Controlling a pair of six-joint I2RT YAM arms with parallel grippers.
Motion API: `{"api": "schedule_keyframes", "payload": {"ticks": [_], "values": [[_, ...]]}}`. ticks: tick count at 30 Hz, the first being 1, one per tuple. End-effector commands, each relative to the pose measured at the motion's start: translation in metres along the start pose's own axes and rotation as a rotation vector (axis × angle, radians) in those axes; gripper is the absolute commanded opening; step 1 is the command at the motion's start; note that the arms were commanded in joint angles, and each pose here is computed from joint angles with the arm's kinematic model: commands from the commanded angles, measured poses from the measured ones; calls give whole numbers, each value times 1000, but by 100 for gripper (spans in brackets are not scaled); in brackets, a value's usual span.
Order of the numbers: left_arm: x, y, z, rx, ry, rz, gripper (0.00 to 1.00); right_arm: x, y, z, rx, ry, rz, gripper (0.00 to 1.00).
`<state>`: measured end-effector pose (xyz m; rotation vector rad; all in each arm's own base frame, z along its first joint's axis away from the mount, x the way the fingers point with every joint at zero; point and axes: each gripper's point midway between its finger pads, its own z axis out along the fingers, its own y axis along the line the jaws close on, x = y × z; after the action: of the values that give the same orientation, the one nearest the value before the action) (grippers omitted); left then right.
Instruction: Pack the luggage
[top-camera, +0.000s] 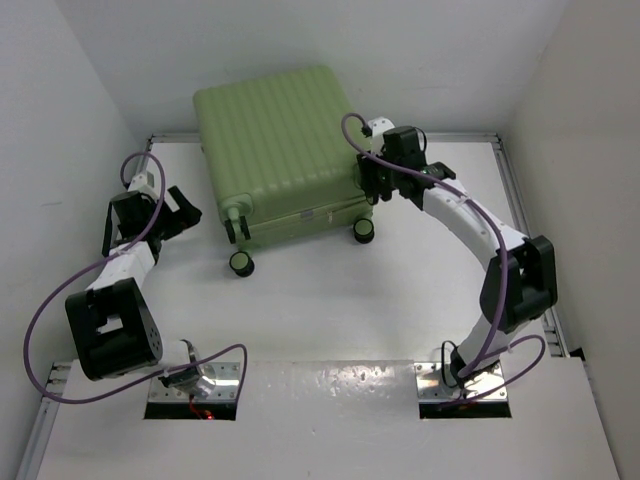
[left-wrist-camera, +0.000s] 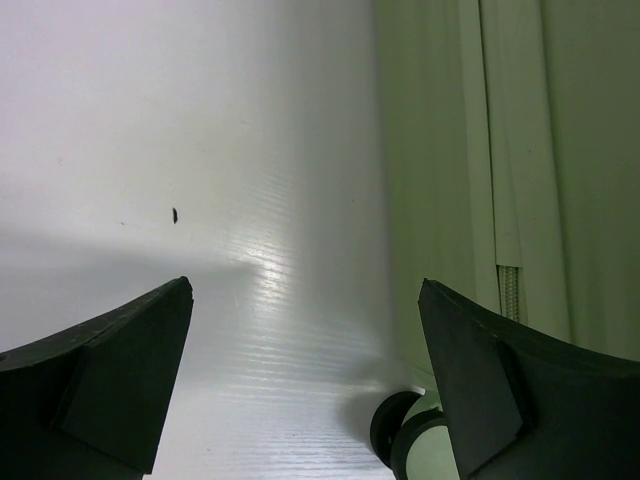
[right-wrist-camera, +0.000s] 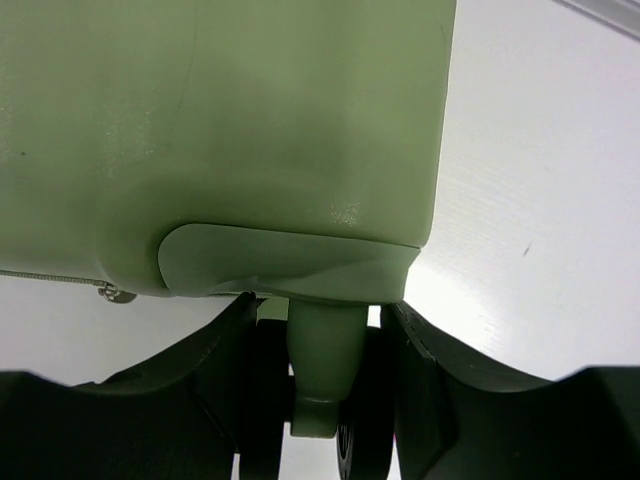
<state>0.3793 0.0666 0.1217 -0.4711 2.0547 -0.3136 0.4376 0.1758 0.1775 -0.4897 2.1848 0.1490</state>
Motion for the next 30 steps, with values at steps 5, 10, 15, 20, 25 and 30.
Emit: {"api": "schedule_keyframes", "payload": {"ticks": [5, 10, 15, 20, 25, 30], "values": [[-14, -9, 1, 2, -30, 33, 100, -3, -21, -5, 6, -27, 119, 55], [-24, -17, -3, 29, -80, 7, 100, -15, -27, -19, -8, -90, 181, 67], [-37, -30, -21, 67, -164, 17, 100, -36, -29, -63, -66, -249, 187, 71], [-37, -20, -36, 21, -182, 22, 100, -42, -16, -107, -134, -319, 189, 69], [-28, -12, -50, -32, -126, 54, 100, -17, 18, -134, -191, -436, 252, 41], [-15, -34, -65, 69, -46, 80, 100, 1, 76, -123, -220, -559, 255, 15]]}}
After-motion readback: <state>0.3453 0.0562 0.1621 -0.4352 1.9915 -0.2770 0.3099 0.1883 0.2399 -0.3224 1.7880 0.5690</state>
